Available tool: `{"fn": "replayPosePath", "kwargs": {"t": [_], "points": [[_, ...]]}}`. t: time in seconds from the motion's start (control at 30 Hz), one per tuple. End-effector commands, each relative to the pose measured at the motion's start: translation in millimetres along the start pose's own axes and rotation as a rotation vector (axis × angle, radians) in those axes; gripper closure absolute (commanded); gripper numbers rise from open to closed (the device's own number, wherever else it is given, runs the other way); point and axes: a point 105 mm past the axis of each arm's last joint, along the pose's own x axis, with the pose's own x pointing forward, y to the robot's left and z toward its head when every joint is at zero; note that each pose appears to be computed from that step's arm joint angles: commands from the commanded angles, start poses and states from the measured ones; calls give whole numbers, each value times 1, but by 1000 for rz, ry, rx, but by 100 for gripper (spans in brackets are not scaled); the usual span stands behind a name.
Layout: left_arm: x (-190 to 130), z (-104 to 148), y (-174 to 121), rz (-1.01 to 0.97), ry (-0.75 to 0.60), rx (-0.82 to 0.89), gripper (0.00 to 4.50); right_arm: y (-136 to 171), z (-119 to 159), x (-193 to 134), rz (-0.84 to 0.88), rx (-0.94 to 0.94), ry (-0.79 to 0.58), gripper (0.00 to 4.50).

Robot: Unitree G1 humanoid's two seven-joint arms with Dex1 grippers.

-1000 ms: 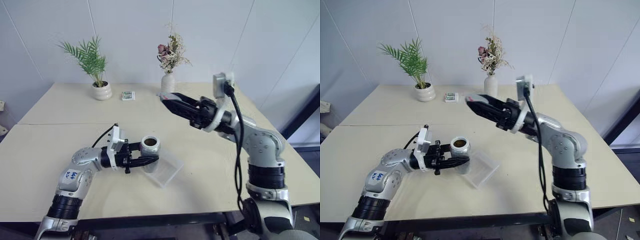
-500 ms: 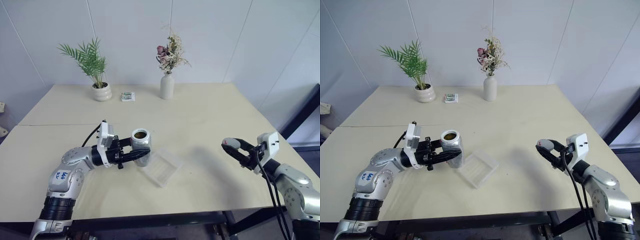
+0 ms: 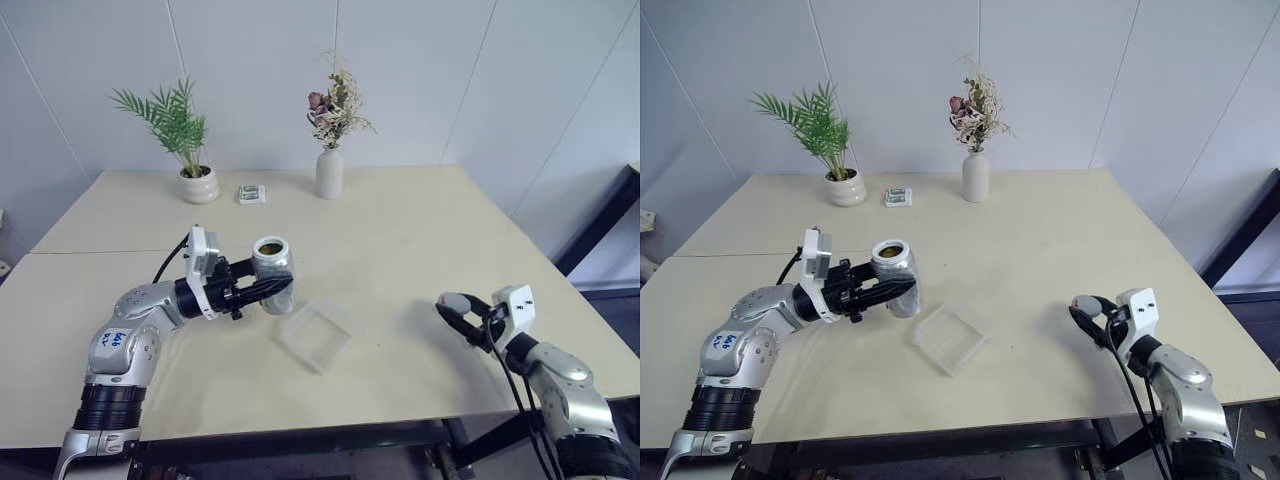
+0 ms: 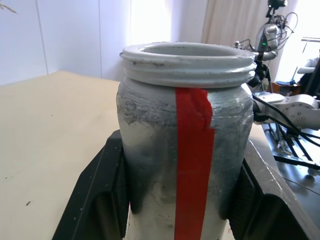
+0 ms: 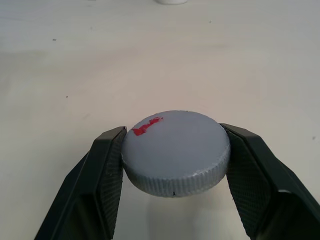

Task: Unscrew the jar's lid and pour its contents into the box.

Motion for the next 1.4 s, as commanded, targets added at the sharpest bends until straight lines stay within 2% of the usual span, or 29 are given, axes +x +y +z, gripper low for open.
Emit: {"fn": "replayPosePath", "kwargs": {"t": [0.03,0.1,0.13,0.27,0.33,0.43,0.5,0.6,0.73,0.9,1.03,1.2,1.4], "points": [[0,15,-1,7,-31,62,248,1,6,1,16,-21,-27,65],[0,16,-2,9,-20,94,248,-1,10,-1,19,-26,-38,6],[-1,16,-2,11,-16,105,248,-1,12,-2,22,-25,-44,2],[-2,16,1,31,1,130,248,1,25,-6,43,-58,-64,2],[-4,15,2,42,14,133,248,8,41,-10,89,-92,-83,2],[-8,13,9,66,42,124,248,22,82,-19,178,-135,-154,2],[-13,13,13,74,53,112,248,38,102,-24,263,-167,-169,2],[-19,4,15,68,136,158,248,59,119,-30,366,-210,-161,2],[-14,1,11,9,164,205,248,93,140,-39,571,-288,-118,2],[-10,-2,18,28,194,250,248,105,146,-41,655,-308,-80,2],[-3,14,26,96,148,187,248,100,144,-38,627,-295,-79,2],[3,29,32,162,132,206,248,102,139,-38,620,-274,-80,2],[7,25,37,185,181,139,248,102,136,-40,634,-272,-61,2]]}}
